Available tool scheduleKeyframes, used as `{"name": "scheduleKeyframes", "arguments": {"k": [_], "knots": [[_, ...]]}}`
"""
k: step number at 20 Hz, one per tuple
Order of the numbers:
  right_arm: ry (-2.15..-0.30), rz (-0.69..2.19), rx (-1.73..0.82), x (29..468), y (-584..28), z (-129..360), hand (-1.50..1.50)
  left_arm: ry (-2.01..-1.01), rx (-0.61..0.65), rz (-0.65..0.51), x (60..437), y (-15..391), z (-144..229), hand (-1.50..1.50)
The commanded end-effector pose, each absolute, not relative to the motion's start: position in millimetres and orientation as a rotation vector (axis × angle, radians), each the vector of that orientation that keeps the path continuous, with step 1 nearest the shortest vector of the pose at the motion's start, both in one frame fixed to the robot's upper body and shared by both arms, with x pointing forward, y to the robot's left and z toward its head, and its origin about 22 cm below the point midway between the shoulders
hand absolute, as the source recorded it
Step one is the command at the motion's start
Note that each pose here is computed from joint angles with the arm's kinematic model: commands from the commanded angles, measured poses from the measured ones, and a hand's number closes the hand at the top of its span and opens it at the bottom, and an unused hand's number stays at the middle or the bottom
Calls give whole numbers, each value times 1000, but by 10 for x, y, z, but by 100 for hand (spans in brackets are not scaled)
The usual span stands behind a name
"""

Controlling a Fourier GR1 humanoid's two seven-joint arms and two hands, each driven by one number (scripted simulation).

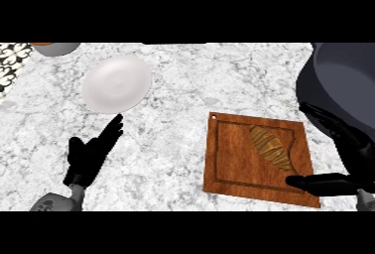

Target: Pick the croissant from the cutting board and place it in the pot

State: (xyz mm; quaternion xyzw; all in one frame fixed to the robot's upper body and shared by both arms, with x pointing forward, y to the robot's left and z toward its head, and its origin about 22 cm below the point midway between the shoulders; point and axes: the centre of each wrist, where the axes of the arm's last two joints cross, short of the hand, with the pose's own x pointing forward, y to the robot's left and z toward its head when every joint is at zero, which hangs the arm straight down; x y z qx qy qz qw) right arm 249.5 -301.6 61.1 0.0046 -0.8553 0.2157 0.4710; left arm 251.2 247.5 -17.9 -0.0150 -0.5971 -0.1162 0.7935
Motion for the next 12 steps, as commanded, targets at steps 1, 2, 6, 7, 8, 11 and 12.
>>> {"name": "scheduleKeyframes", "arguments": {"k": [1, 2, 6, 7, 8, 11, 12], "knots": [[-1928, 682, -53, 2413, -3159, 940, -150, -1262, -45, -268, 2467, 2446, -272, 0], [-1863, 695, -73, 2478, -3151, 946, -150, -1291, -47, -267, 2586, 2499, -155, 0], [-1711, 726, -46, 2478, -3014, 1214, -150, -1274, -53, -266, 2586, 2364, -270, 0], [-1687, 694, -16, 2516, -3018, 1193, -150, -1291, -52, -289, 2600, 2449, -105, 0], [-1655, 713, -4, 2540, -2915, 1303, -150, -1269, -51, -272, 2611, 2307, -274, 0], [-1559, 694, 1, 2707, -3043, 1177, -150, -1257, -80, -280, 2491, 2419, -282, 0], [-1500, 731, 6, 2721, -3001, 993, -150, -1263, -66, -282, 2630, 2279, -191, 0]]}}
